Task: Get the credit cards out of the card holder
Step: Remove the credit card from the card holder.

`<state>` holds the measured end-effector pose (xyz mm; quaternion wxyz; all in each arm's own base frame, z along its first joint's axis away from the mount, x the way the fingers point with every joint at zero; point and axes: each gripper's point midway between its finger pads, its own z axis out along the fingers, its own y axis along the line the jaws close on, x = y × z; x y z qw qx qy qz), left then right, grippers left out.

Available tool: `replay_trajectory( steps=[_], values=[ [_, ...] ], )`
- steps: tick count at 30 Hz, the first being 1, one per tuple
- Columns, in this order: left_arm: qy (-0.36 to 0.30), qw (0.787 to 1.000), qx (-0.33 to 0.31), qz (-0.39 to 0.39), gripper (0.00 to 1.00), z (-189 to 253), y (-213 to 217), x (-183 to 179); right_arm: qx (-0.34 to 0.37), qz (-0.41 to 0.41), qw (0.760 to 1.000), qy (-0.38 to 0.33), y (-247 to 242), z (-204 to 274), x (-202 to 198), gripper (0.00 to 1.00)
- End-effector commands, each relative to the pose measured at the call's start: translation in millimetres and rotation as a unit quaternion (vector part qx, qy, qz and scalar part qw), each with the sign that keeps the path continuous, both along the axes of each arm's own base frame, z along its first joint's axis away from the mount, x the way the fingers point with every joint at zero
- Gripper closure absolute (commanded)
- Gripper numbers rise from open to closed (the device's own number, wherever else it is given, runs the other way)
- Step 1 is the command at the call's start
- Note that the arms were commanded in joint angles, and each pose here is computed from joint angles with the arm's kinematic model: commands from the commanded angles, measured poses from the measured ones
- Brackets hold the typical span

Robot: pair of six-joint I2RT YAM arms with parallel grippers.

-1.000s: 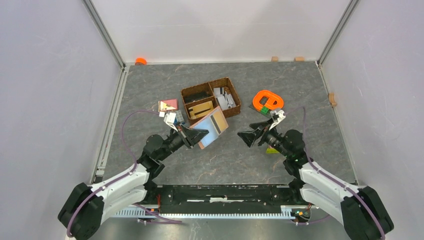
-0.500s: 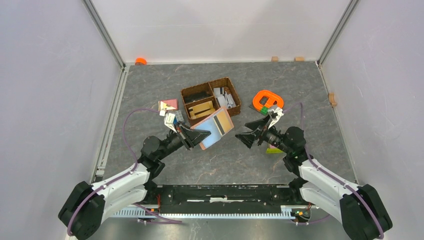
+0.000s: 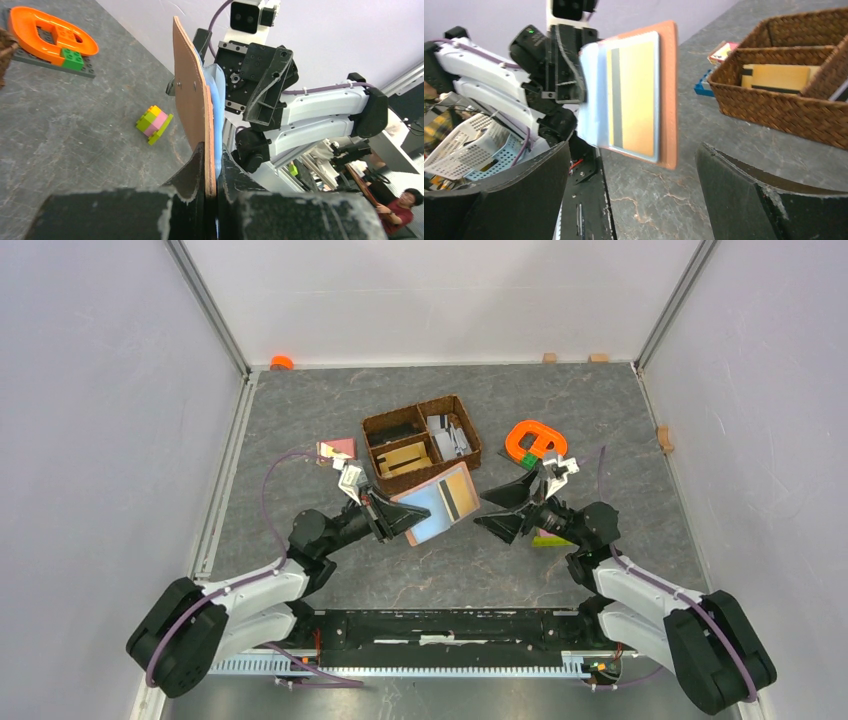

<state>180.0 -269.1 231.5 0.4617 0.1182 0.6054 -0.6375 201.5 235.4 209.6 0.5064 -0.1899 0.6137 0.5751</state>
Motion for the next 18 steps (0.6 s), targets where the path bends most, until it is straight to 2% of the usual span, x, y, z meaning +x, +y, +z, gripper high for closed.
replay_trajectory(
  steps=[1, 8, 15, 18],
  values=[
    [-0.041, 0.997, -0.041, -0.044, 0.98, 35.0, -7.3, -12.1, 0.046, 0.049, 0.996, -0.056, 0.9, 32.3, -23.3, 0.03],
    [-0.042, 0.996, -0.048, -0.059, 0.98, 39.0, -8.9, -16.1, 0.047, 0.061, 0.996, -0.045, 3.3, 31.1, -23.2, 0.09],
    [-0.056, 0.993, -0.050, -0.086, 0.98, 44.9, -14.1, -26.2, -0.012, -0.006, 0.999, -0.031, 0.0, 7.6, 5.8, 0.03],
    [-0.058, 0.993, -0.050, -0.092, 0.98, 45.5, -15.1, -27.8, -0.006, -0.002, 0.999, -0.045, -0.7, 14.3, 1.8, 0.09]
  ],
)
